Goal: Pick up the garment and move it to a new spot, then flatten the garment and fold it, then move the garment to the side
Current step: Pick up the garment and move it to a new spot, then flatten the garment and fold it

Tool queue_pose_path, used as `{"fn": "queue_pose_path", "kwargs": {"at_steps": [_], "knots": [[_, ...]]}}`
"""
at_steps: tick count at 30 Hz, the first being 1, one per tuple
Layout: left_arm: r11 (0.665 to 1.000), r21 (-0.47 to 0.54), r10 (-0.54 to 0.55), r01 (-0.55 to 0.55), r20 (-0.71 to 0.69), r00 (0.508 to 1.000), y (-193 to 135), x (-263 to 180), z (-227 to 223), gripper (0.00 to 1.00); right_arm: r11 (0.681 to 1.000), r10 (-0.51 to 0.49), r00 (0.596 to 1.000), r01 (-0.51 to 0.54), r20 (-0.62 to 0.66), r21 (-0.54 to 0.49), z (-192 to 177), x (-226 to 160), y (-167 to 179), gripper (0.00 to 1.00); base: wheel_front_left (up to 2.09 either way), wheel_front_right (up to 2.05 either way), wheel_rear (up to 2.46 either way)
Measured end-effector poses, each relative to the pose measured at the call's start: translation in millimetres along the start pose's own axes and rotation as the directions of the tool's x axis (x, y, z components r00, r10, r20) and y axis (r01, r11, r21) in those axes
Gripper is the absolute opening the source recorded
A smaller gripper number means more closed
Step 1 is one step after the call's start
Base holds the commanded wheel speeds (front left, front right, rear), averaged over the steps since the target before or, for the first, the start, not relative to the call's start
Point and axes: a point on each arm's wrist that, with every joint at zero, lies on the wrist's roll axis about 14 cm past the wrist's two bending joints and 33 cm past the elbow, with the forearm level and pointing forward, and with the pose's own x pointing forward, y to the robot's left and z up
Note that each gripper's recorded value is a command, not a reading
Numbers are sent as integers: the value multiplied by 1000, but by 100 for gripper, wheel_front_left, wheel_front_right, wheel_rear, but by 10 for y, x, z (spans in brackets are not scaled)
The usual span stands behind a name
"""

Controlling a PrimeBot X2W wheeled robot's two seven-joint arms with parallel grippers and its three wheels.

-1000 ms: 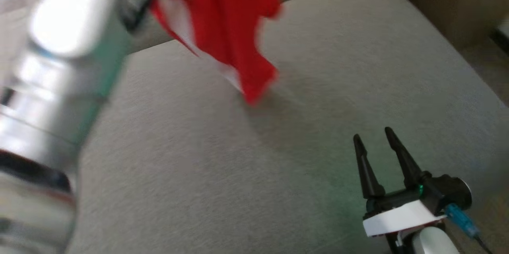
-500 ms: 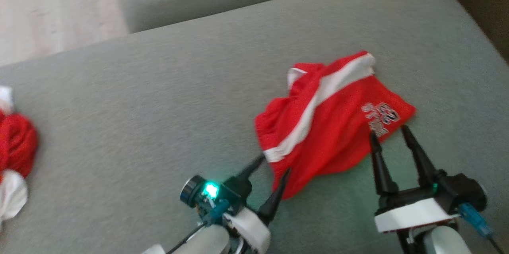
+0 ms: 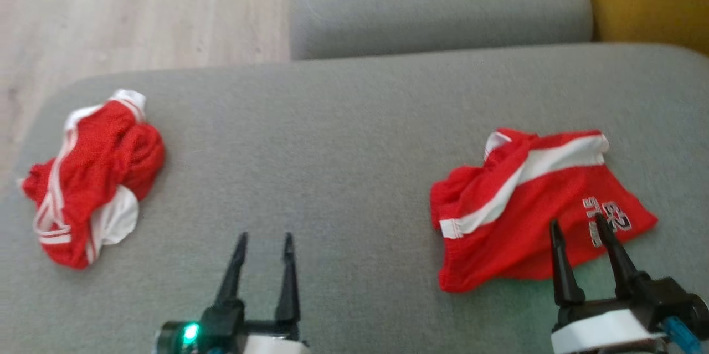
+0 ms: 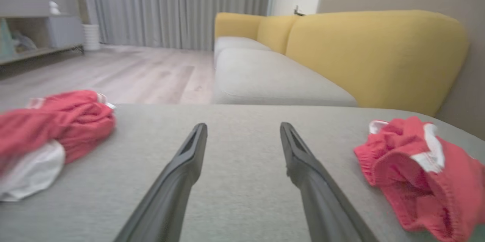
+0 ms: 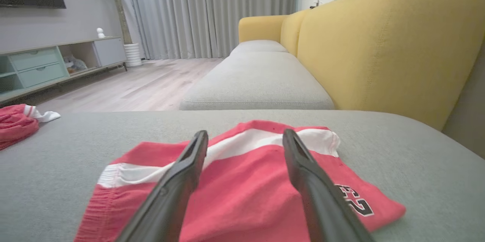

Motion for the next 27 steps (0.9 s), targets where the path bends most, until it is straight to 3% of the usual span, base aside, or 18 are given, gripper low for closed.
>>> {"fn": "queue_pose_path", "kwargs": {"at_steps": [9,27], "knots": [[989,38,137,-141,94,986,340,-354,240,100,998,56,998,-56,25,-2,74,-115,183,100,0,0,0],[986,75,142,-152,121,982,335,-492,281,100,999,32,998,-32,62,-2,164,-296,138,100,0,0,0]]}}
